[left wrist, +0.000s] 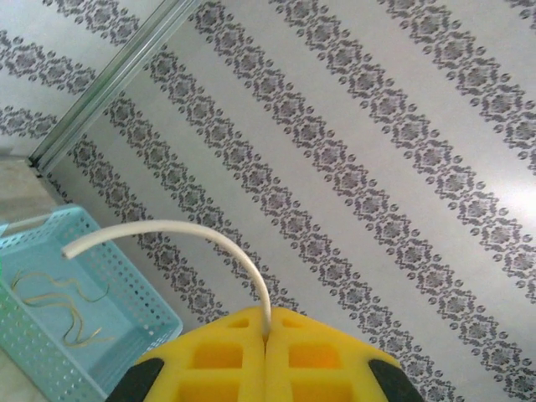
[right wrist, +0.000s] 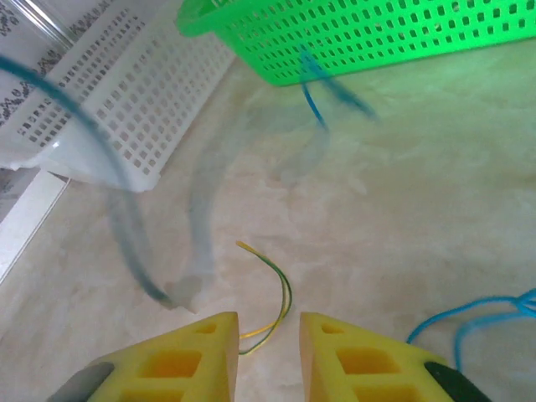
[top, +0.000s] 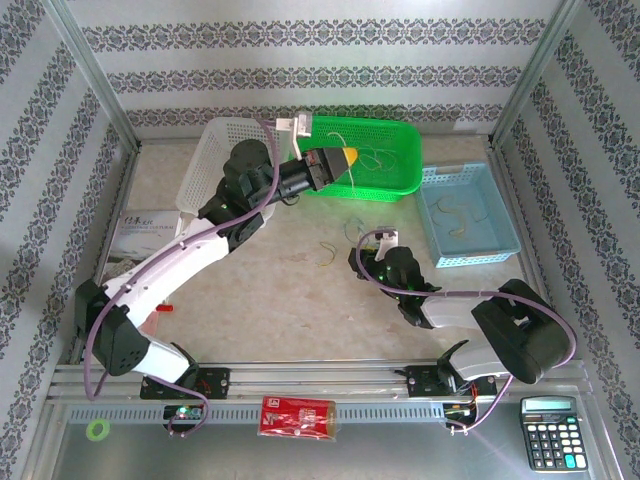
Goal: Untangle the cables
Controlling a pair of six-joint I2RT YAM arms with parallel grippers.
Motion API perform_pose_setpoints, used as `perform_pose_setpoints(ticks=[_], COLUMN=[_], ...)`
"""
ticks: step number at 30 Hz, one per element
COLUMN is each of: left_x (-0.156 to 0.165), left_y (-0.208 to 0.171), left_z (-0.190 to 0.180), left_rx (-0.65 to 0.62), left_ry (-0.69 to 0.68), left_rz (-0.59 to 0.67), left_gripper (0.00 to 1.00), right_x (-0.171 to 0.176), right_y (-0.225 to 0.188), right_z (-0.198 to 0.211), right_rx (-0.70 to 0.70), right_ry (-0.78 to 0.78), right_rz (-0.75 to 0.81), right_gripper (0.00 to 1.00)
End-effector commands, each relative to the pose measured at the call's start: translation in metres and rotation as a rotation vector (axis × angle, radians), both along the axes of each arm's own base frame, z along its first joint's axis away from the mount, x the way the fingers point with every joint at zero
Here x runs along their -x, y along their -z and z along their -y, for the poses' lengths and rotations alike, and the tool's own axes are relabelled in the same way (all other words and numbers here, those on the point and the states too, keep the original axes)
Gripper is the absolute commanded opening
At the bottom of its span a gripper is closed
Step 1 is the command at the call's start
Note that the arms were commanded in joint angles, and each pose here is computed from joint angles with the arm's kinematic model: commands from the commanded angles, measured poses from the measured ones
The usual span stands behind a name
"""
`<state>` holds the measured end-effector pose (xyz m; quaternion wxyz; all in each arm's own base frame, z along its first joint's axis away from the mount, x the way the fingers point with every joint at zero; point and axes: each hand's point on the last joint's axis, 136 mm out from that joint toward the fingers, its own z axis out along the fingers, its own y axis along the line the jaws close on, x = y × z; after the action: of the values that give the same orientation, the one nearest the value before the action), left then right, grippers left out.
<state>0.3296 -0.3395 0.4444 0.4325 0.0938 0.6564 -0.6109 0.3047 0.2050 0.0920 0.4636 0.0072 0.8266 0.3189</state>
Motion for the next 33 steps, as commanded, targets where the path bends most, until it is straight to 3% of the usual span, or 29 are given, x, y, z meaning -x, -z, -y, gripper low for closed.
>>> perform_pose_setpoints(ticks=[1, 4, 8, 15, 16, 18, 21, 24, 33], left_x=[0.007, 0.008, 0.008, 0.007, 0.006, 0.007, 0.005, 0.002, -0.007], left_y=[-0.029, -0.037, -0.044, -0.048, -0.047, -0.046, -0.041, -0.034, -0.028], left_z=[-0.011, -0.013, -0.016, -0.019, -0.019, -0.018, -0.017, -0.015, -0.009], left_rx=[0.016, 0.016, 0.016, 0.015, 0.013, 0.01, 0.004, -0.005, -0.009], left_ry=[-0.002, -0.006, -0.011, -0.014, -0.015, -0.012, -0.009, -0.011, -0.009], left_rz=[0.071, 0.088, 0.105, 0.112, 0.111, 0.111, 0.101, 0.09, 0.085], left_gripper=[0.0, 0.0, 0.0, 0.0, 0.0, 0.0, 0.0, 0.0, 0.0], right_x=[-0.002, 0.001, 0.003, 0.007, 0.008, 0.011, 0.017, 0.022, 0.038], right_y=[0.002, 0.006, 0.008, 0.003, -0.001, -0.011, -0.027, -0.046, -0.092], right_z=[0.007, 0.009, 0.009, 0.005, 0.002, -0.004, -0.007, -0.003, 0.024], right_rx=[-0.021, -0.023, -0.024, -0.047, -0.056, -0.079, -0.099, -0.103, -0.072], right_ry=[0.04, 0.043, 0.041, 0.008, -0.009, -0.047, -0.082, -0.086, -0.028], right_rz=[0.003, -0.006, -0.011, -0.009, -0.005, 0.007, 0.032, 0.068, 0.176], right_gripper=[0.26, 0.21, 0.0, 0.0, 0.03, 0.27, 0.48, 0.54, 0.6])
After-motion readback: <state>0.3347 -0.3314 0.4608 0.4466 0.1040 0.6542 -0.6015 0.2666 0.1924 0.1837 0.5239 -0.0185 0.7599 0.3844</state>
